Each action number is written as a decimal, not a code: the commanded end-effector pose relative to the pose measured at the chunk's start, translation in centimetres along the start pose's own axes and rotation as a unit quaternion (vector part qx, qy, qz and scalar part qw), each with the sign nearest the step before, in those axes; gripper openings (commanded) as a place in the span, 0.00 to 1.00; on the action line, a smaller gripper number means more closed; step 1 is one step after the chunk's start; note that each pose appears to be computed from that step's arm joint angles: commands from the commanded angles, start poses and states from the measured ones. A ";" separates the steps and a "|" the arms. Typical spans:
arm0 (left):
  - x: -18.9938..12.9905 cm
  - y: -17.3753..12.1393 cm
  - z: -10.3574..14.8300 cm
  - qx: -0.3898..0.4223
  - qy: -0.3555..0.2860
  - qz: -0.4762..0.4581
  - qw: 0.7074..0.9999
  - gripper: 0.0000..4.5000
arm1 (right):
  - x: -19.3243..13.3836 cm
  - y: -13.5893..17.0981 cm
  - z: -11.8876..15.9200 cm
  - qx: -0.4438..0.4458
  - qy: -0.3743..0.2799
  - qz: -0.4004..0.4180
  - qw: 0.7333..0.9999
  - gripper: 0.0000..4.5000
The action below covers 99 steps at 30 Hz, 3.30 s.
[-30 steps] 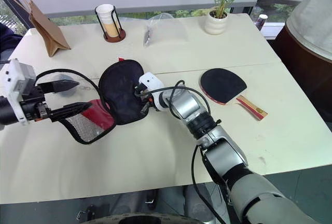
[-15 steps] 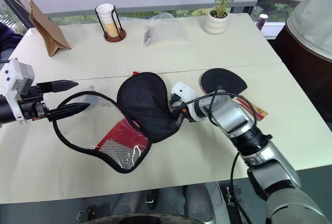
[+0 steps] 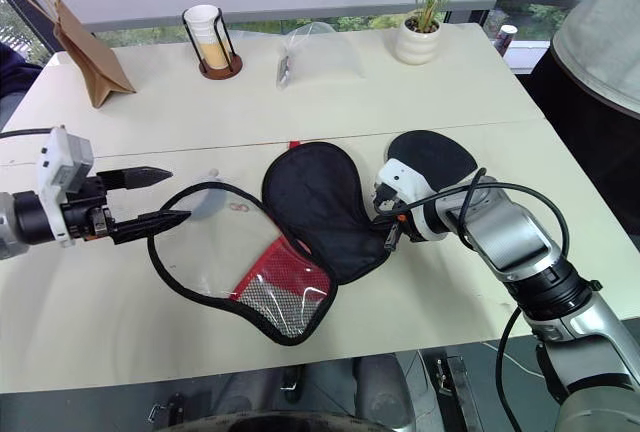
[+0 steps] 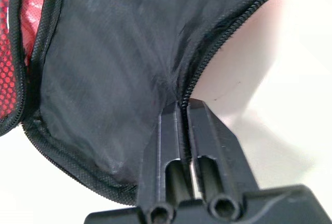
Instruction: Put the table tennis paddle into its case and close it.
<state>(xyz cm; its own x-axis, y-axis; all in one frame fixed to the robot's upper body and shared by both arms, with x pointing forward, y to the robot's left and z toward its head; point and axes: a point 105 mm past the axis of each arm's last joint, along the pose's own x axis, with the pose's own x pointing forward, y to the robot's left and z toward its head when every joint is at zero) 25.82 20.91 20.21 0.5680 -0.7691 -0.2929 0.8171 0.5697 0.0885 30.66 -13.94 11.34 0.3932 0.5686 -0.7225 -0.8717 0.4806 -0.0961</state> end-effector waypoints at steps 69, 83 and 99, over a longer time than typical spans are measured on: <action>3.6 -1.3 1.4 0.030 -0.028 -0.075 0.996 1.00 | -1.4 3.1 3.9 0.128 -0.084 -0.106 0.983 0.18; 3.1 -1.3 1.2 0.030 -0.026 -0.065 0.997 1.00 | 0.5 4.4 3.4 0.137 -0.060 -0.084 0.985 0.18; -1.6 2.1 0.4 0.047 0.023 0.009 0.999 1.00 | -4.7 4.5 7.7 0.011 -0.147 -0.004 0.989 0.99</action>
<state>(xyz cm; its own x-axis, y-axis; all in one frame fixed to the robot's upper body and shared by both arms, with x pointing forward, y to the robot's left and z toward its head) 26.65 21.65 19.74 0.5360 -0.7702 -0.3458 0.8388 0.5323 0.1144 27.61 -9.71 17.38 0.4844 0.6724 -0.5596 -0.8263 0.5618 -0.0403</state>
